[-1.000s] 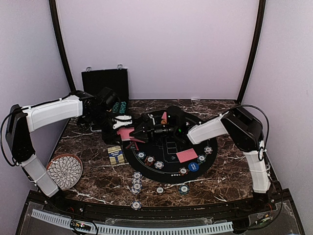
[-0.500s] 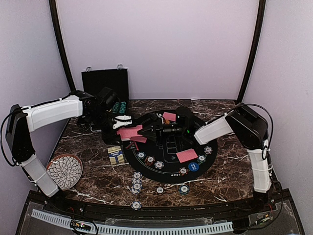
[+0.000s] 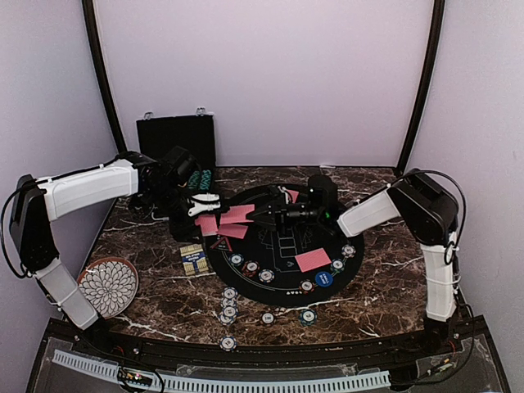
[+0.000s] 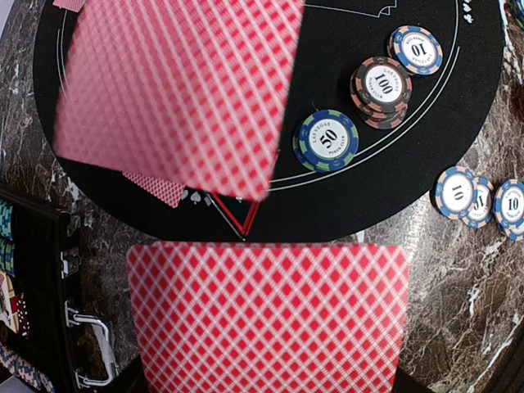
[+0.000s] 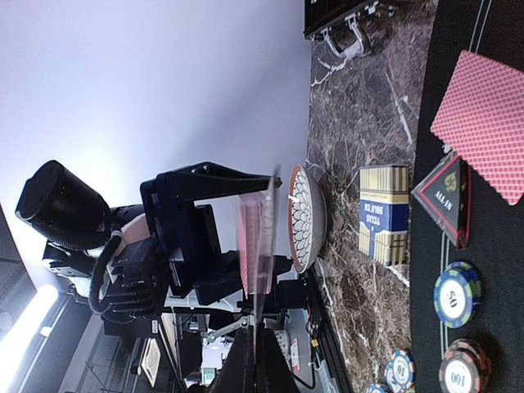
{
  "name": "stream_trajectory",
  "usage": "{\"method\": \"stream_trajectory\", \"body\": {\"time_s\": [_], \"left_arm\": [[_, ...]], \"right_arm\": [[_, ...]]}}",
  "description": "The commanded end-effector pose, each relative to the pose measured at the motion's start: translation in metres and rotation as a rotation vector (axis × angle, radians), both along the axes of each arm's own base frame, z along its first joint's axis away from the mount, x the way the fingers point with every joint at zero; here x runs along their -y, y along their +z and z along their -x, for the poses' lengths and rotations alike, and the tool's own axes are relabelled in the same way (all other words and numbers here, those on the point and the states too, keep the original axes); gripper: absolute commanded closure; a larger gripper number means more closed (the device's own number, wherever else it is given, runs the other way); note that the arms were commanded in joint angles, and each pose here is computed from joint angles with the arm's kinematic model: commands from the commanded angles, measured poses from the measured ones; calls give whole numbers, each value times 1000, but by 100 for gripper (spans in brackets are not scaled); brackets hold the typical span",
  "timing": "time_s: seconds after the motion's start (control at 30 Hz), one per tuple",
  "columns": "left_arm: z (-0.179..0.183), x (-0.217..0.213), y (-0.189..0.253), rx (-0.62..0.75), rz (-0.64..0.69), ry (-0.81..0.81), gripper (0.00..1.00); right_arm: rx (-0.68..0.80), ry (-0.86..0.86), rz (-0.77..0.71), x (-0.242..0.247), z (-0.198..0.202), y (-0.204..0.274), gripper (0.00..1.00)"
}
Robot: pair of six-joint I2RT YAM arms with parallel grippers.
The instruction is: Distribute texas hold em gaming equipment
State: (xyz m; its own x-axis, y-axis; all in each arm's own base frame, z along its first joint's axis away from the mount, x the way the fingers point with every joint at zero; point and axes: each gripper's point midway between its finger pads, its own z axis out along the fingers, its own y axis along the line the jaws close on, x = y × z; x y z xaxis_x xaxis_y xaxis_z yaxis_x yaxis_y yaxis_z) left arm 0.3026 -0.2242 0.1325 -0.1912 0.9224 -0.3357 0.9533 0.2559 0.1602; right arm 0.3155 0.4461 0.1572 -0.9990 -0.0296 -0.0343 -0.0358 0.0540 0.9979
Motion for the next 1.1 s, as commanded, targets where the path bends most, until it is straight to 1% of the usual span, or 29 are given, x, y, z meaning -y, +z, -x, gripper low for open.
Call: {"method": "stream_trajectory", "body": {"time_s": [0.0, 0.27, 0.73, 0.9, 1.07], "left_arm": [[6, -7, 9, 16, 4, -5, 100], [9, -8, 12, 17, 7, -1, 100], [8, -7, 13, 15, 10, 3, 100], [8, -7, 13, 16, 9, 4, 100], [7, -6, 14, 17, 11, 4, 100]], "right_arm": [[69, -26, 21, 14, -11, 9, 100], [75, -42, 83, 7, -29, -12, 100], [90, -28, 224, -37, -47, -61, 100], [113, -47, 296, -40, -59, -80, 100], [118, -53, 328, -43, -66, -89, 100]]}}
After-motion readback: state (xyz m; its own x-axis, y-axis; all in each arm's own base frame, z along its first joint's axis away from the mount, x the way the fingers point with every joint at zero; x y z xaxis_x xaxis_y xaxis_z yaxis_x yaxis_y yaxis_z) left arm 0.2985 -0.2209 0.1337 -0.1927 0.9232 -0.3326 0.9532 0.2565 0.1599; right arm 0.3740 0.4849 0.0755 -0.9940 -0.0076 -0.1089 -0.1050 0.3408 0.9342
